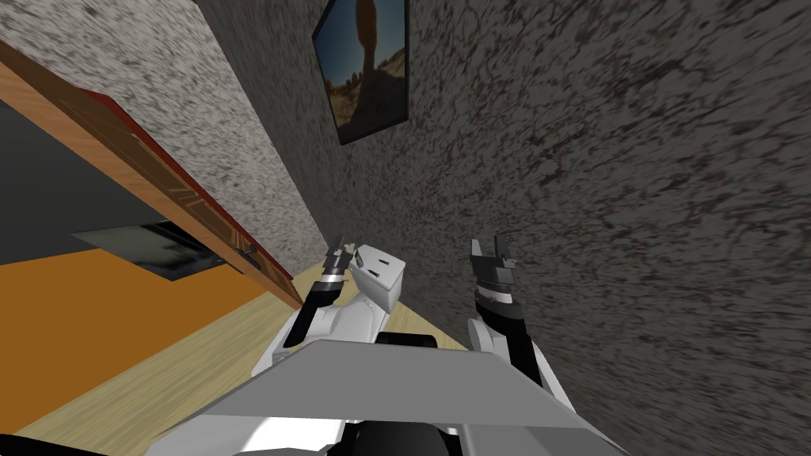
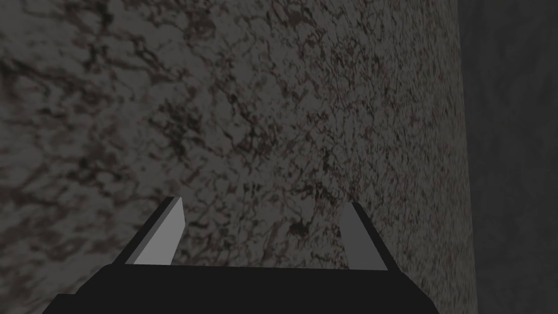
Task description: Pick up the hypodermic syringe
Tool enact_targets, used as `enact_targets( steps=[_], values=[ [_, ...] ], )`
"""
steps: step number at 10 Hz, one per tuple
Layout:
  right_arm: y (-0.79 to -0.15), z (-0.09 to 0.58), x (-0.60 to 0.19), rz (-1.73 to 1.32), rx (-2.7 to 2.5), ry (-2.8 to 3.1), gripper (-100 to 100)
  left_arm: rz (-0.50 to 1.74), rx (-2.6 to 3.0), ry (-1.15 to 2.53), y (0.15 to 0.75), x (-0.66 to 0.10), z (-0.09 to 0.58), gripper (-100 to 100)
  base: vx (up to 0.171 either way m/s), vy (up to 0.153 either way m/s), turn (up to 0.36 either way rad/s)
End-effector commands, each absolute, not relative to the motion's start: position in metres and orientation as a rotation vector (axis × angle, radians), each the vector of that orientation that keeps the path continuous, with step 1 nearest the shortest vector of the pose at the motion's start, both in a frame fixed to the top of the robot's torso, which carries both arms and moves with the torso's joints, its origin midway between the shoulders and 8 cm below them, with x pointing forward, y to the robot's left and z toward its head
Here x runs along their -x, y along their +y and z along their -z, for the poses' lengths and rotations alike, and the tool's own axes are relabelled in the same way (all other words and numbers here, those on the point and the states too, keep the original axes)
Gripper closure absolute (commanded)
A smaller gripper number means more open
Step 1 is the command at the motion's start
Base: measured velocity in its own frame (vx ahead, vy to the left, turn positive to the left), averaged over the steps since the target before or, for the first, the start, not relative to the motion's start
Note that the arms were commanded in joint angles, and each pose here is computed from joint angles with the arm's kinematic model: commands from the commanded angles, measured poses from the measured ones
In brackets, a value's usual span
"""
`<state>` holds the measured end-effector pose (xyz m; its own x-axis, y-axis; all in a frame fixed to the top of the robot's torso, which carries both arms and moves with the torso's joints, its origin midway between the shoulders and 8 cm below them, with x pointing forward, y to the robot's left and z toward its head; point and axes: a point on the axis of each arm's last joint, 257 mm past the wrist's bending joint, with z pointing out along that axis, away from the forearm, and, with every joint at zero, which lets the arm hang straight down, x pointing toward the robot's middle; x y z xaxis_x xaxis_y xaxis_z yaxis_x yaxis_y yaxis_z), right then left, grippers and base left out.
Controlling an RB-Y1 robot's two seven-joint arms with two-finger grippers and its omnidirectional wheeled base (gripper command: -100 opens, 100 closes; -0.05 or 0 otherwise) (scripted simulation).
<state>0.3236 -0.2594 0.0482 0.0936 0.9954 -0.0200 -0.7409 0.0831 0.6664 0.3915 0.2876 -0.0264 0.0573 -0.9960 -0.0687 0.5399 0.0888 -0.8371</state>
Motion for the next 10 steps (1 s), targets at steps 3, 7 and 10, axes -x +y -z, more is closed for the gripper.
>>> enact_targets(
  steps=[3,7,10],
  values=[
    [-0.259,-0.048,-0.324,-1.399,-0.575,0.552,0,1.268,0.782,0.905,0.294,-0.424,0.056,-100,-0.013,0.013,-0.044],
    [-0.259,-0.048,-0.324,-1.399,-0.575,0.552,0,1.268,0.782,0.905,0.294,-0.424,0.056,-100,0.0,0.0,0.0],
    [-0.259,-0.048,-0.324,-1.399,-0.575,0.552,0,1.268,0.782,0.905,0.294,-0.424,0.056,-100,-0.001,0.001,-0.004]
  ],
)
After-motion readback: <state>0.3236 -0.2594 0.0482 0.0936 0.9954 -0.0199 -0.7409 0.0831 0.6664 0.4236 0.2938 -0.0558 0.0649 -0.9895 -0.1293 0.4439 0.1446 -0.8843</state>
